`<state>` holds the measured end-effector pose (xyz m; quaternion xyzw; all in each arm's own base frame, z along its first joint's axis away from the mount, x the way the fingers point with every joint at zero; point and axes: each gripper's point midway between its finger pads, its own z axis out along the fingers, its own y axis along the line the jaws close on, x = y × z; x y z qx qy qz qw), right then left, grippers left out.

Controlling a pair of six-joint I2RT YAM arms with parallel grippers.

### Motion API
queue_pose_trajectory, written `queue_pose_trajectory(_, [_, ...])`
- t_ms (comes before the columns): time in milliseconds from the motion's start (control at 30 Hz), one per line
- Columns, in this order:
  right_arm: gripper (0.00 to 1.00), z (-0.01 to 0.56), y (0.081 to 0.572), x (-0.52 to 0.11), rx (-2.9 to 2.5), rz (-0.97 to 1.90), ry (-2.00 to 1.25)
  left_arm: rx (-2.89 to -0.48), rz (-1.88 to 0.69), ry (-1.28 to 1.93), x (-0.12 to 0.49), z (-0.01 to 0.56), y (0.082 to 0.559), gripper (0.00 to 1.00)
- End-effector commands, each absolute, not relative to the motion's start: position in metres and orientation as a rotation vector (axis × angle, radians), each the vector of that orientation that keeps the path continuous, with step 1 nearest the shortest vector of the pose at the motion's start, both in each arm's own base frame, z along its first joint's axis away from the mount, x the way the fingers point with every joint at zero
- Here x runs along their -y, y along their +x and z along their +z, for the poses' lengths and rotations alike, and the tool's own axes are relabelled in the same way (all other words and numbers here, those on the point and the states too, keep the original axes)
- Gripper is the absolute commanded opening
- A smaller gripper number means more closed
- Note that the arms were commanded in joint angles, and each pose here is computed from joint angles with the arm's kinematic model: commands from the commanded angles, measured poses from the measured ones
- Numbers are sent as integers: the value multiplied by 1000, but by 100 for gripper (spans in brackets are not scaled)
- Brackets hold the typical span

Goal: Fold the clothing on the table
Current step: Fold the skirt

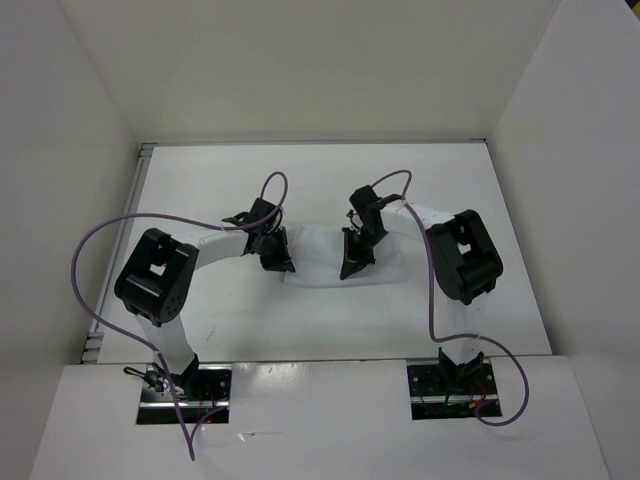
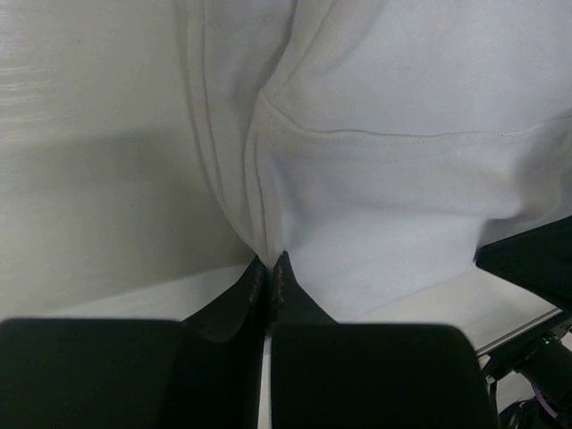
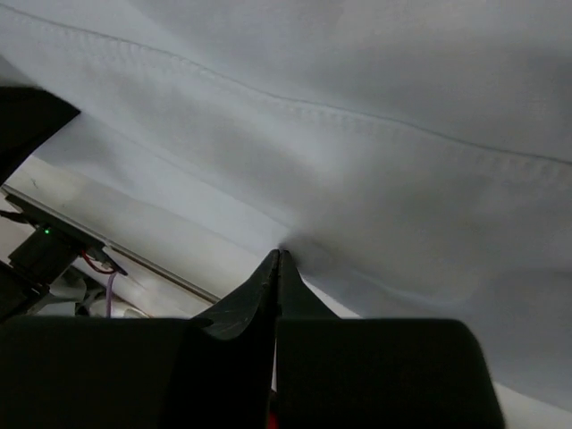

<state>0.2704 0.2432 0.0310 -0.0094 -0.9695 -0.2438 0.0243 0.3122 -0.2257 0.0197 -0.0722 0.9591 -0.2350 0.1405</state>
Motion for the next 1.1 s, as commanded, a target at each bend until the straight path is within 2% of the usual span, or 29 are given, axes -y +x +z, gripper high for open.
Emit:
queue_pose_trajectory(0, [0, 34, 285, -248, 3041, -774, -24, -2767, -650, -179, 220, 31, 305, 0])
queue_pose_trajectory(167, [0, 9, 287, -245, 3038, -668, -47, -2745, -659, -161, 221, 46, 307, 0])
queue_pose_trajectory(367, [0, -10, 266, -259, 2986, -604, 13, -2614, -842, -84, 246, 113, 326, 0])
queue_pose_trajectory(600, [0, 16, 280, -323, 2917, -921, 115, -2496, -1116, -31, 285, 175, 338, 0])
queue_pose_trajectory(733, [0, 28, 288, -333, 2895, -1026, 121, -2499, -1149, -45, 289, 172, 338, 0])
queue_pose_trajectory(800, [0, 53, 296, -334, 2918, -1100, 124, -2512, -1145, -50, 288, 171, 336, 0])
queue_pose_trajectory(967, [19, 100, 303, -301, 3018, -1125, 52, -2557, -1091, -71, 276, 154, 329, 0])
queue_pose_trajectory(1067, [20, 105, 299, -270, 3062, -1062, -50, -2582, -1063, -112, 266, 144, 330, 0])
